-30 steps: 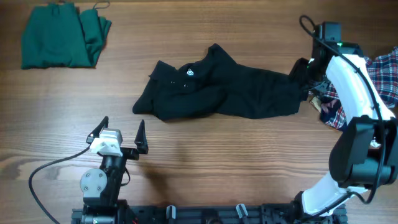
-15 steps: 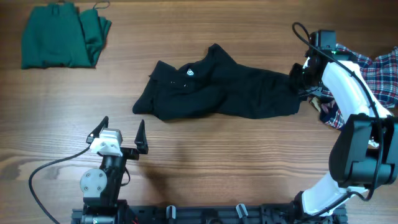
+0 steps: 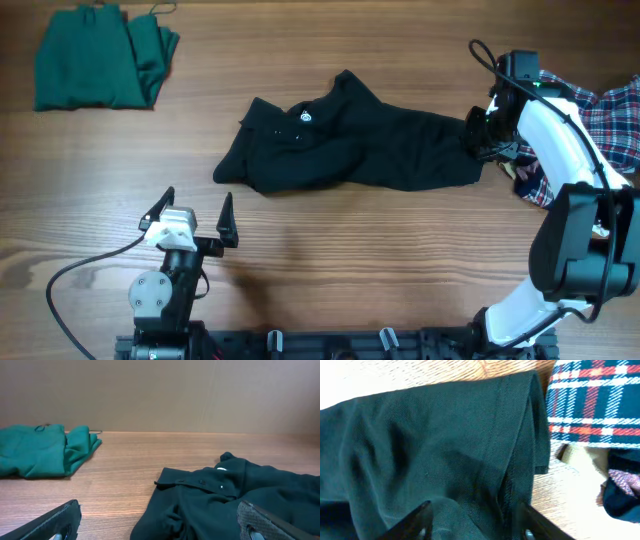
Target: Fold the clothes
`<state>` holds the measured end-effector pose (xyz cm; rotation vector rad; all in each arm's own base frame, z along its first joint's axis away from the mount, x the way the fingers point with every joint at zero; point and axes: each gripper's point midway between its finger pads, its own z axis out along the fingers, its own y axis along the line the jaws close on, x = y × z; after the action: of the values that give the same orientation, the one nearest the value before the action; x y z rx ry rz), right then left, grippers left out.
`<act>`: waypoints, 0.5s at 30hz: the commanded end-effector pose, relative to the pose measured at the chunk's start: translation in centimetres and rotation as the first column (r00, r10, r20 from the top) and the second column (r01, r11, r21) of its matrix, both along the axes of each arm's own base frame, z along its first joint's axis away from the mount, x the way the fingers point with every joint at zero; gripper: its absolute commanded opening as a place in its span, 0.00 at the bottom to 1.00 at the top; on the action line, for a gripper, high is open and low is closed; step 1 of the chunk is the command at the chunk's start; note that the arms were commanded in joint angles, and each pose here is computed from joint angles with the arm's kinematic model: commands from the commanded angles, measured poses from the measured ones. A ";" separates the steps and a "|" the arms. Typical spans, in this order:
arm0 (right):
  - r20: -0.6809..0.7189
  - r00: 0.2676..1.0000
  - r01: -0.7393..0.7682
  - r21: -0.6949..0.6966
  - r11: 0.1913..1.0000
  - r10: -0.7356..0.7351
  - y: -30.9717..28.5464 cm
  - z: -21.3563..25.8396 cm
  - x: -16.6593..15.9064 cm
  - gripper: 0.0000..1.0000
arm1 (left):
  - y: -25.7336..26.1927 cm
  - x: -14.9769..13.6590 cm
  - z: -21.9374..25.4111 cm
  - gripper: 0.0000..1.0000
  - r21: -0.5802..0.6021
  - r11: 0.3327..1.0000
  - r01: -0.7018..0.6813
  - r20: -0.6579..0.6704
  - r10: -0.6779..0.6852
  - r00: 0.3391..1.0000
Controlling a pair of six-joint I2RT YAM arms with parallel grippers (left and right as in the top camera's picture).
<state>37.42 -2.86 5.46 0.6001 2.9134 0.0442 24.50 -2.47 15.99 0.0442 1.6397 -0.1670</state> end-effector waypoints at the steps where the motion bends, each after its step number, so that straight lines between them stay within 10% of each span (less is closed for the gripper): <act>1: -0.028 1.000 -0.008 -0.020 1.000 0.008 -0.2 -0.7 -0.5 0.56 | 0.1 0.0 -0.2 1.00 -0.009 1.000 -0.006 -0.004 0.006 1.000; 15: -0.081 0.996 -0.020 0.046 0.999 0.024 1.1 -3.5 -2.8 0.04 | 0.1 0.0 -0.2 1.00 -0.009 1.000 -0.006 -0.004 0.006 1.000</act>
<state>34.89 -2.24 2.81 0.5955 2.9897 0.0672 24.50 -2.47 15.99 0.0442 1.6397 -0.1670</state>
